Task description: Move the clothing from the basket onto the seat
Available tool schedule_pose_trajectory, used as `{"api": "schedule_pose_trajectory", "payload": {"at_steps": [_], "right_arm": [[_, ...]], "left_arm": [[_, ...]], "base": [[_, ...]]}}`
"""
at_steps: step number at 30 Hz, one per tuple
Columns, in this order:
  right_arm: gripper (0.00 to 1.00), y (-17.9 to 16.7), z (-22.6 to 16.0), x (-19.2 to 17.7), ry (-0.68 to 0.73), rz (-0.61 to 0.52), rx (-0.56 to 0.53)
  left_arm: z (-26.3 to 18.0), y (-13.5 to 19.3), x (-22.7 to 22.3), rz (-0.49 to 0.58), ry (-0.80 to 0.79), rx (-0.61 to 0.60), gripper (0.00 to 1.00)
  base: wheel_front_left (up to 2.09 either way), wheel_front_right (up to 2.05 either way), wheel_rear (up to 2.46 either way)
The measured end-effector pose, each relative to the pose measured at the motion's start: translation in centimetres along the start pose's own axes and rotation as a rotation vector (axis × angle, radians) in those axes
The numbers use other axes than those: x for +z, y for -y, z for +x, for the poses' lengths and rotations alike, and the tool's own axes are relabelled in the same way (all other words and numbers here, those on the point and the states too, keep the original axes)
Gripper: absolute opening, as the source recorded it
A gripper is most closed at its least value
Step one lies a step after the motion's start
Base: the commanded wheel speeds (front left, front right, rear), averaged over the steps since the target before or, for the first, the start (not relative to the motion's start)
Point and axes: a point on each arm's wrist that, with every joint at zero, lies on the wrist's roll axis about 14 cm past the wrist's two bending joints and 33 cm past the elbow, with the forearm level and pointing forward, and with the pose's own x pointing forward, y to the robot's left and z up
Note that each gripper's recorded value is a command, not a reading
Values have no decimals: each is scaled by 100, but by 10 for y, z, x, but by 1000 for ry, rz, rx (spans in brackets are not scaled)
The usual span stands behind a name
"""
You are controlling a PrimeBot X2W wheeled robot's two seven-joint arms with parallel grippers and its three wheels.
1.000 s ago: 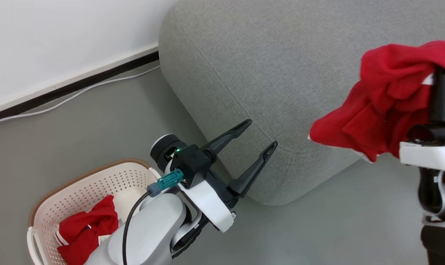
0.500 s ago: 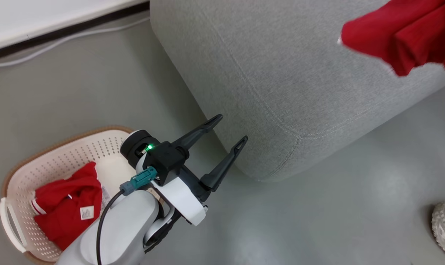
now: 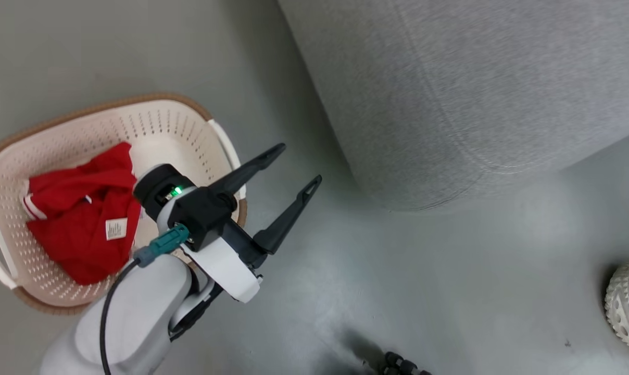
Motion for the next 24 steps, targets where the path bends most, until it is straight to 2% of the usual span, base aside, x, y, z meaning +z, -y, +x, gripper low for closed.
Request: {"api": "schedule_pose_trajectory", "payload": {"at_steps": [6, 13, 18, 24], "right_arm": [[0, -22, 33, -36, -42, -49, -2], [0, -17, 56, -84, -93, -57, -132], [0, -37, 43, -141, -215, -38, -138], [0, -96, 2, -220, -425, 63, -70]], "left_arm": [[-16, -37, -27, -43, -21, 69, 100], [-44, -71, -60, -99, -59, 169, 100], [-61, -86, -76, -128, -80, 226, 100], [-75, -100, -86, -136, -93, 276, 100]], "base": [[0, 0, 0], [0, 0, 0], [0, 0, 0], [0, 0, 0]]}}
